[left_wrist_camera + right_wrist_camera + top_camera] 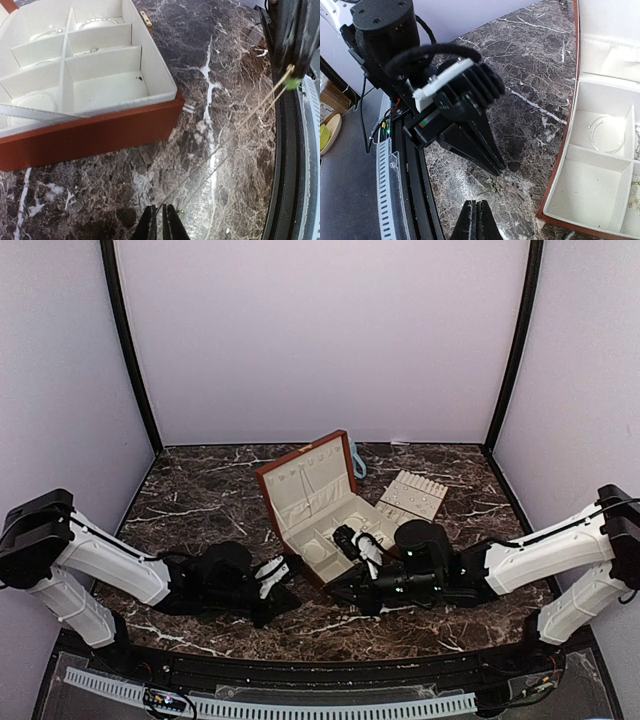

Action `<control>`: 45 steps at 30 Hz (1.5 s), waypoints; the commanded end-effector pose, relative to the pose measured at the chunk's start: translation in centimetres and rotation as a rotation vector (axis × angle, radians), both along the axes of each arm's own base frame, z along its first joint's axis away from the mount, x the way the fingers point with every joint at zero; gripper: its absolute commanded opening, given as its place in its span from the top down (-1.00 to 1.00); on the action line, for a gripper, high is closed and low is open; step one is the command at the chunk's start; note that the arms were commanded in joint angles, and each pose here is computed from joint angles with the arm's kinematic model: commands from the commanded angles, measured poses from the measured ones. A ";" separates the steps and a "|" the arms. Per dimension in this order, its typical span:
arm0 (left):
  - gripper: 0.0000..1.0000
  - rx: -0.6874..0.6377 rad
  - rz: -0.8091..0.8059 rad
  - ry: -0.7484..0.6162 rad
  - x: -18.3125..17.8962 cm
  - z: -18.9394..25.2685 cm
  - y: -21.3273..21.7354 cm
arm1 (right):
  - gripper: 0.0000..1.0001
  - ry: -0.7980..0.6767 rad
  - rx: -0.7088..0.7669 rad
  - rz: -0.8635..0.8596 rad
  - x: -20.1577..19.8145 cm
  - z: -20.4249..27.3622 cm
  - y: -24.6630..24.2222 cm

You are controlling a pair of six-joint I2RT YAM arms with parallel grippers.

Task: Organize the mixed jewelry
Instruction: Pass from the right arm to the left

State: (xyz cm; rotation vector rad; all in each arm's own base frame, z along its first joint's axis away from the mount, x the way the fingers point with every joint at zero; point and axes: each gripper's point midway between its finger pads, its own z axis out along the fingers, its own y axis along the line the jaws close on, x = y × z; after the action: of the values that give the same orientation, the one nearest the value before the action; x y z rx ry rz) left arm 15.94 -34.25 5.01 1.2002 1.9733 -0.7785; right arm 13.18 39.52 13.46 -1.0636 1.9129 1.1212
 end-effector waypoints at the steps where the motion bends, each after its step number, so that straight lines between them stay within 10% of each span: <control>1: 0.91 -0.065 0.027 -0.035 0.4 2.7 -0.3 | 1.00 0.007 0.046 -0.011 0.3 0.5 0.1; 9: 1.00 -0.097 0.050 -0.043 0.5 4.6 0.0 | 1.00 0.006 0.049 -0.024 0.4 0.5 -0.2; 15: 0.29 -0.193 -0.027 -0.016 -1.0 6.3 -1.3 | 1.00 0.006 0.059 -0.030 0.5 0.9 -0.2; 23: 0.10 -0.209 -0.053 -0.045 -0.6 6.2 -3.1 | 1.00 0.007 0.064 -0.023 0.3 1.1 -0.2; 45: 1.00 -0.126 0.035 -0.068 1.0 3.2 -3.0 | 1.00 0.021 0.038 -0.041 0.2 0.2 -1.0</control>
State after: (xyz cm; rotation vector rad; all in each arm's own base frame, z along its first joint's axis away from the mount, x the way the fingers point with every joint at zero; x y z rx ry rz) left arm 16.39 -37.75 6.21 1.1484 1.8907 -0.8554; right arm 13.12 39.01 13.36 -1.0245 1.9216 1.1459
